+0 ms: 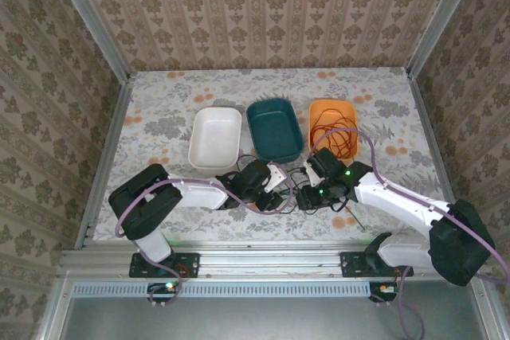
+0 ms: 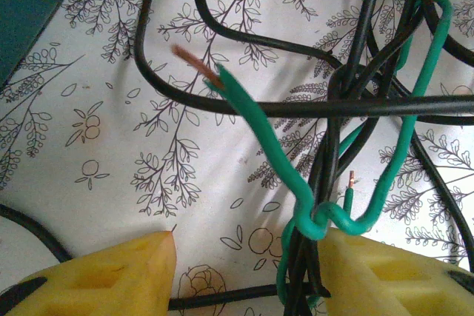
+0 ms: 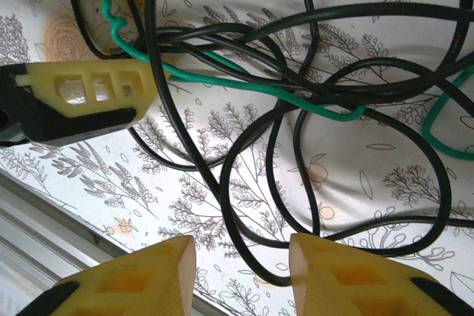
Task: Untangle the cables
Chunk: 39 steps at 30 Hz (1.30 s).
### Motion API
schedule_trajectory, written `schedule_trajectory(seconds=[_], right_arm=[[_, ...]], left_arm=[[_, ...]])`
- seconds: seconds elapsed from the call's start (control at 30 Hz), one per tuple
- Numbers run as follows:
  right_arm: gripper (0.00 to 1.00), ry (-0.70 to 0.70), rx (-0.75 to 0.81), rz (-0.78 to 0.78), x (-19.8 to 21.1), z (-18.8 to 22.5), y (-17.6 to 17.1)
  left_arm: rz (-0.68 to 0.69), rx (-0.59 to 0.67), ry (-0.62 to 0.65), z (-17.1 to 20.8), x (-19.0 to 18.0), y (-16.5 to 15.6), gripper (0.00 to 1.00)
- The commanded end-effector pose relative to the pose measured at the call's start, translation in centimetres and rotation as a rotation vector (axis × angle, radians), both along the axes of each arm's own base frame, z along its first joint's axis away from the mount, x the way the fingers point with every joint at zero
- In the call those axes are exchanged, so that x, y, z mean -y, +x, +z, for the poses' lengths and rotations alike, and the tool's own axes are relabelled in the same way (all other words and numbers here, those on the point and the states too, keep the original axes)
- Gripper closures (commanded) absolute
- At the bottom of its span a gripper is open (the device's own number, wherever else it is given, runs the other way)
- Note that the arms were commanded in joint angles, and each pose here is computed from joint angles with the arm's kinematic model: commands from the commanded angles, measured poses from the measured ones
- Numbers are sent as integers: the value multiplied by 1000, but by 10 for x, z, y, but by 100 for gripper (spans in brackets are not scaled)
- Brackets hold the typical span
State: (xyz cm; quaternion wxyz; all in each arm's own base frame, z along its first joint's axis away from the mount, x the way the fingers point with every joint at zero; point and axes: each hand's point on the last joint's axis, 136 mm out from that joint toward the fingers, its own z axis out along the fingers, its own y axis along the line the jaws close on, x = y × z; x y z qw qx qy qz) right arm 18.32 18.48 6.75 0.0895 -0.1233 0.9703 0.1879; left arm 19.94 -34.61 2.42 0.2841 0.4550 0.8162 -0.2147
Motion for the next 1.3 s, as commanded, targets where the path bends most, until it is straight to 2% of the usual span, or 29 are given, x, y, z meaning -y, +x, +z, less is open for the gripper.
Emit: schedule_trajectory(seconds=[0.0, 0.5, 0.57, 0.7, 0.8, 1.0, 1.27], right_arm=[[61, -61, -39, -25, 14, -8, -9], [64, -85, -10, -35, 10, -17, 7], [69, -83, 5, -41, 9, -18, 11], [91, -69, 36, -62, 8, -14, 17], [98, -60, 82, -85, 12, -2, 20], [100, -55, 330, -204, 38, 71, 42], [100, 44, 831, -437, 89, 226, 62]], left_arm=[[14, -42, 63, -14, -12, -2, 46], [19, -48, 60, -16, -12, -2, 46], [19, -50, 61, -16, -12, -3, 46], [24, -49, 65, -17, -13, -1, 46], [27, -50, 70, -18, -13, -1, 46], [30, -54, 84, -23, -15, -2, 46], [31, -56, 107, -27, -17, -2, 42]])
